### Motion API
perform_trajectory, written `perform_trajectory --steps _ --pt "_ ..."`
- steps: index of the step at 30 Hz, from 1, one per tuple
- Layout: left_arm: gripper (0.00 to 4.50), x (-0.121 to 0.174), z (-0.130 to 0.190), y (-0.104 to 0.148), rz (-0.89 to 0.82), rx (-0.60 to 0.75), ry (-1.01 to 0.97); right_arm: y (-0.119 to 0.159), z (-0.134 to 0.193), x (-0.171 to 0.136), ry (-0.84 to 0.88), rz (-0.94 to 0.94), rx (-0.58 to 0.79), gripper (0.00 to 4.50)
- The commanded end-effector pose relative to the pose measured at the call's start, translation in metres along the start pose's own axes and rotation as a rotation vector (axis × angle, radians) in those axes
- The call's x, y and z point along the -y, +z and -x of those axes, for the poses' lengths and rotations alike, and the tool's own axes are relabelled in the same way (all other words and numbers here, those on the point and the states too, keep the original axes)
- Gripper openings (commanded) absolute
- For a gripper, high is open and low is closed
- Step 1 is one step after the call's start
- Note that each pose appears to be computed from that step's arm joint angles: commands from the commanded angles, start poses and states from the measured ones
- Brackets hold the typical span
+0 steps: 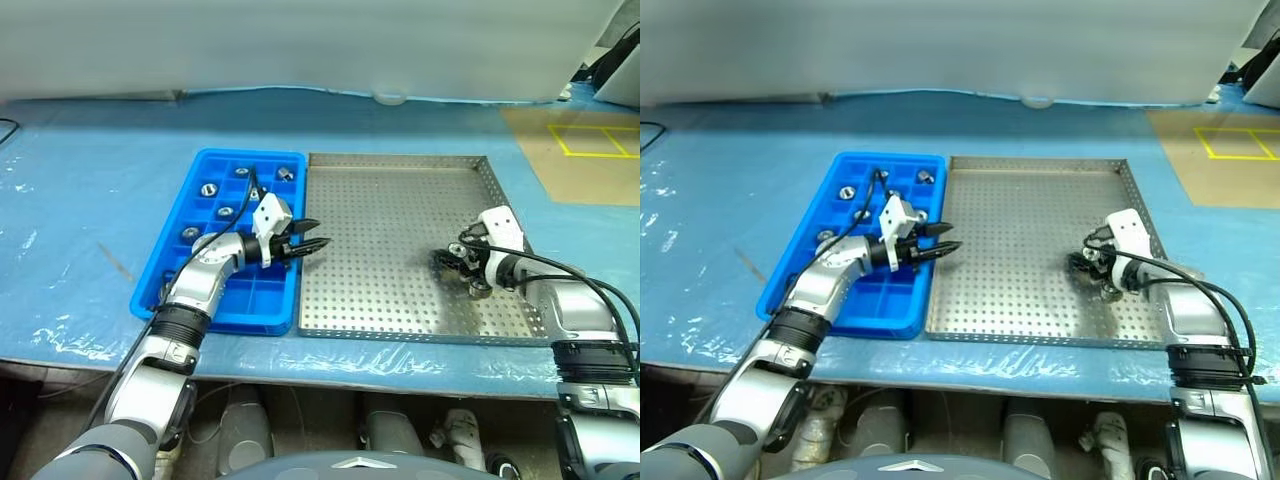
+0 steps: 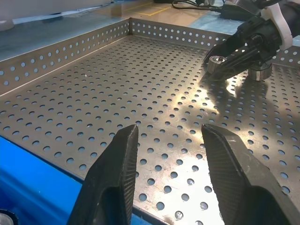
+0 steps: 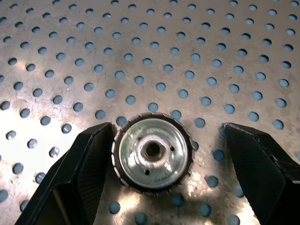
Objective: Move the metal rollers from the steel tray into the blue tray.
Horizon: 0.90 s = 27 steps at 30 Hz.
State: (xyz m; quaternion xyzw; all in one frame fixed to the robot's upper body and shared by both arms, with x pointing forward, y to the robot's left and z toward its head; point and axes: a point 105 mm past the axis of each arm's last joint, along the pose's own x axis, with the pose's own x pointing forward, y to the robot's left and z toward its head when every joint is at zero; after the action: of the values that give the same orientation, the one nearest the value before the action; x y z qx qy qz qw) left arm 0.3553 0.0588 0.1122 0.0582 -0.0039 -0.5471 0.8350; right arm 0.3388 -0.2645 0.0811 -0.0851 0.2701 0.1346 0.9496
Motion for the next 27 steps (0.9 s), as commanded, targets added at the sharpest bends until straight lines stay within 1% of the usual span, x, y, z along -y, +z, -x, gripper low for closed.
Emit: perform_trajectory --steps 1,6,9,11,14,18,21,22,24,27 --pt "2.24 0.006 -0.004 0.008 -0.031 0.036 -0.021 -0.006 0.006 0.007 -0.016 0.0 -0.019 3.44" --pt "2.24 0.004 -0.002 0.009 -0.037 0.035 -0.012 0.016 0.001 -0.009 0.046 -0.004 0.072 1.7" --pt "2.24 -0.001 0.003 0.01 -0.05 0.027 0.01 0.046 -0.001 -0.028 0.136 -0.024 0.196 1.64" --pt "2.24 -0.007 0.01 0.013 -0.055 0.029 0.038 0.072 0.0 -0.052 0.243 -0.013 0.297 1.64" --pt "2.24 -0.014 0.023 0.019 -0.06 0.04 0.091 0.1 -0.001 -0.086 0.396 0.023 0.397 1.64" --pt "2.24 -0.018 0.042 0.026 -0.078 0.041 0.151 0.12 -0.005 -0.126 0.583 0.083 0.459 1.64" --pt "2.24 -0.014 0.064 0.041 -0.089 0.076 0.2 0.134 -0.012 -0.158 0.731 0.123 0.482 1.64" --pt "2.24 -0.01 0.073 0.046 -0.084 0.092 0.215 0.137 -0.015 -0.17 0.784 0.143 0.481 1.64" --pt "2.24 -0.005 0.083 0.051 -0.073 0.105 0.237 0.139 -0.017 -0.184 0.85 0.174 0.478 1.64" --pt "2.24 0.006 0.114 0.054 -0.075 0.088 0.328 0.143 -0.017 -0.222 1.031 0.234 0.469 1.64"
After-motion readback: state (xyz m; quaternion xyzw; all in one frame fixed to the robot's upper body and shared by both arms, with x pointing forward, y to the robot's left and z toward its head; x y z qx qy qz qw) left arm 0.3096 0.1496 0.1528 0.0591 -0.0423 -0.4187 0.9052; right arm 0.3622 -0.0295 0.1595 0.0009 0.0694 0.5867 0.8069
